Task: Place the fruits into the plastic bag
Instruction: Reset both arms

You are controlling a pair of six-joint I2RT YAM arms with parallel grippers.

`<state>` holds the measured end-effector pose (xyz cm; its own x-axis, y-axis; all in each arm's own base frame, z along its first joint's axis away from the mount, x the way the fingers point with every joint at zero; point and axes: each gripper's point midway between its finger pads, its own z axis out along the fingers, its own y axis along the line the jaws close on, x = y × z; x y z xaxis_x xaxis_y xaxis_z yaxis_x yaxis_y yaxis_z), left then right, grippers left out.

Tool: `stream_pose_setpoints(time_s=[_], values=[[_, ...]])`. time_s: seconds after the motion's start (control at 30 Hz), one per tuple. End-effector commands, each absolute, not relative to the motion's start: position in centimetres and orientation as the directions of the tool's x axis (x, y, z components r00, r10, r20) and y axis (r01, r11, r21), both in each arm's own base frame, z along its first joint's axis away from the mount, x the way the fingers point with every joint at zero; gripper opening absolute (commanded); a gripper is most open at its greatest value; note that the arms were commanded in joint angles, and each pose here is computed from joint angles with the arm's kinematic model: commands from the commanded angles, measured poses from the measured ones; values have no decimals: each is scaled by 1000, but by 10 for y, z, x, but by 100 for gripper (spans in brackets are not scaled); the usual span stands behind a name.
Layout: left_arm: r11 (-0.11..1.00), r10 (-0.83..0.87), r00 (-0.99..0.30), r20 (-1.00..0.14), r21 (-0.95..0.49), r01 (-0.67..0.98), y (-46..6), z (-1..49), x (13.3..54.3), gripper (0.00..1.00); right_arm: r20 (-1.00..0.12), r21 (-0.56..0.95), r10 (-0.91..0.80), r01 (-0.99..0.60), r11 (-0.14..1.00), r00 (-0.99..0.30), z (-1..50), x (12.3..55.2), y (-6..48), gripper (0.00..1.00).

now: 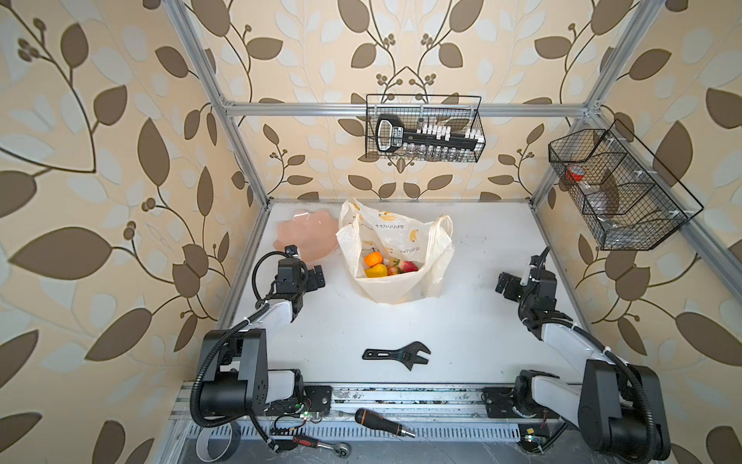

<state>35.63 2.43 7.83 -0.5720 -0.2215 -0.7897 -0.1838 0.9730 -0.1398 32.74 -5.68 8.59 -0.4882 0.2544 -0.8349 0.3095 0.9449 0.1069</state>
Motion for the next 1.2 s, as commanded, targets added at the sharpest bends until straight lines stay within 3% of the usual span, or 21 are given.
stream_pose_setpoints(time_s=[0.0, 0.07, 0.23, 0.4, 1.17], values=[[986, -167, -407, -898, -151, -71, 14, 106, 373, 99, -945, 35, 97, 197, 980, -313, 123, 351, -32, 100], [989, -150, -355, -923, -142, -46, 11, 105, 372, 99, -959, 25, 69, 159, 987, -276, 130, 356, -22, 100], [988, -115, -408, -906, -148, 50, -4, 78, 383, 99, -967, 4, 42, 149, 989, -250, 127, 365, -23, 100], [988, -107, -468, -877, -145, 45, -5, 74, 385, 99, -964, 6, 47, 159, 987, -260, 122, 364, -25, 100], [994, -87, -472, -877, -106, 13, -6, 72, 388, 99, -968, -3, 37, 160, 987, -248, 124, 362, -24, 100]])
